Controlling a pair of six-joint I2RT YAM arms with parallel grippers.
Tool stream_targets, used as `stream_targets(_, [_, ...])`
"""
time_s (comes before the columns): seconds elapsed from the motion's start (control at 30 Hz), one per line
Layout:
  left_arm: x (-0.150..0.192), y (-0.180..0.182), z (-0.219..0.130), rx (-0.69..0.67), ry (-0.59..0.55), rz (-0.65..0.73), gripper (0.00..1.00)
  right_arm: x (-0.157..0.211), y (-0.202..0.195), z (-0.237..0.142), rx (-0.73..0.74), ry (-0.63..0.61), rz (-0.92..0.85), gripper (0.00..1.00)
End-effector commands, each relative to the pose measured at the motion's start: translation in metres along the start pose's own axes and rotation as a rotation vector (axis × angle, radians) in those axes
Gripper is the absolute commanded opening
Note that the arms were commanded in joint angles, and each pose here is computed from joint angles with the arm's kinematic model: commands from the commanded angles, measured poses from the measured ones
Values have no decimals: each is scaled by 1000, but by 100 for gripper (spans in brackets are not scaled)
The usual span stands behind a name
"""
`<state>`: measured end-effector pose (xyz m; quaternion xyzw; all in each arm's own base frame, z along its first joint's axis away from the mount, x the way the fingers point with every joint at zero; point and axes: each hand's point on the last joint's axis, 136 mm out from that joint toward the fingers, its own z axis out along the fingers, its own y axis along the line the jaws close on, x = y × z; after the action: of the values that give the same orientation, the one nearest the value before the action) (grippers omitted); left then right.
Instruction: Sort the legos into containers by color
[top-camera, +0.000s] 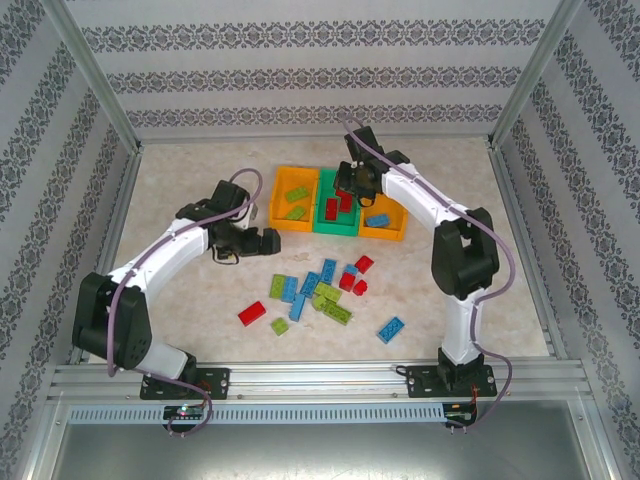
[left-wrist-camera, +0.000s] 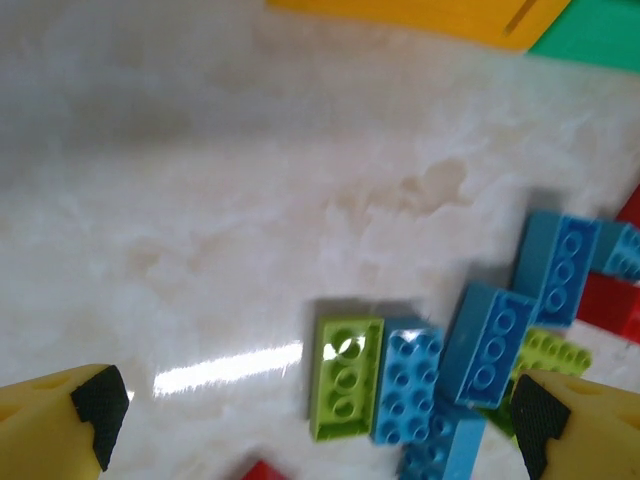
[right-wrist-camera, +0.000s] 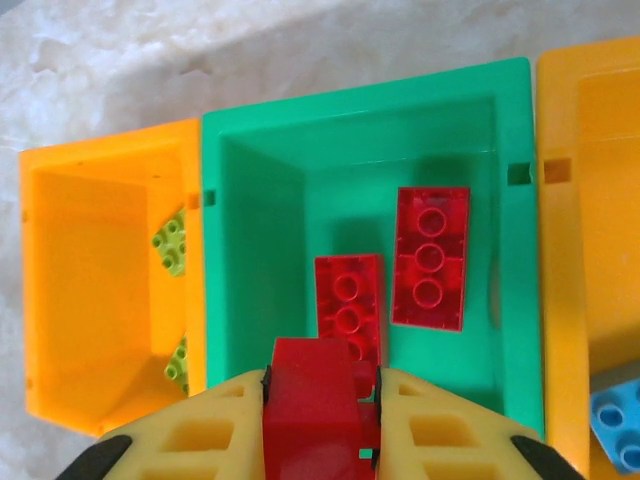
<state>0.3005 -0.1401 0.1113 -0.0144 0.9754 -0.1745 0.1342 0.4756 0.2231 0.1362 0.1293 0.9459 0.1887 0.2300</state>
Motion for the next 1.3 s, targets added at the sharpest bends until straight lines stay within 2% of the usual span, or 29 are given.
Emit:
stream_targets(0.0, [30, 9, -5, -8, 68, -48, 100, -11, -4, 4, 25, -1, 43, 30])
stream_targets(0.13, [59, 22, -5, -64, 157, -126, 100, -10, -5, 17, 36, 19, 52, 38])
stream_targets(0.27, [80, 22, -5, -59, 238, -250, 100, -9, -5, 23, 34, 27, 55, 46])
stream_targets(0.47, [109, 27, -13, -112, 337, -436, 100, -13, 7, 15, -17, -1, 38, 57])
stream_targets(0.67, [141, 29, -14, -127, 391, -679, 100, -24, 22, -8, -64, -64, -25, 64])
stream_targets(0.8, [150, 33, -9, -137, 373, -814, 100, -32, 21, -22, -70, -101, -62, 67])
stream_targets(0.97, [134, 31, 2, -121, 319, -844, 96, -39, 13, -28, -91, -104, -64, 68])
stream_targets(1.27, [114, 21, 19, -138, 358, -766, 96, -48, -7, -21, -113, -74, -16, 68])
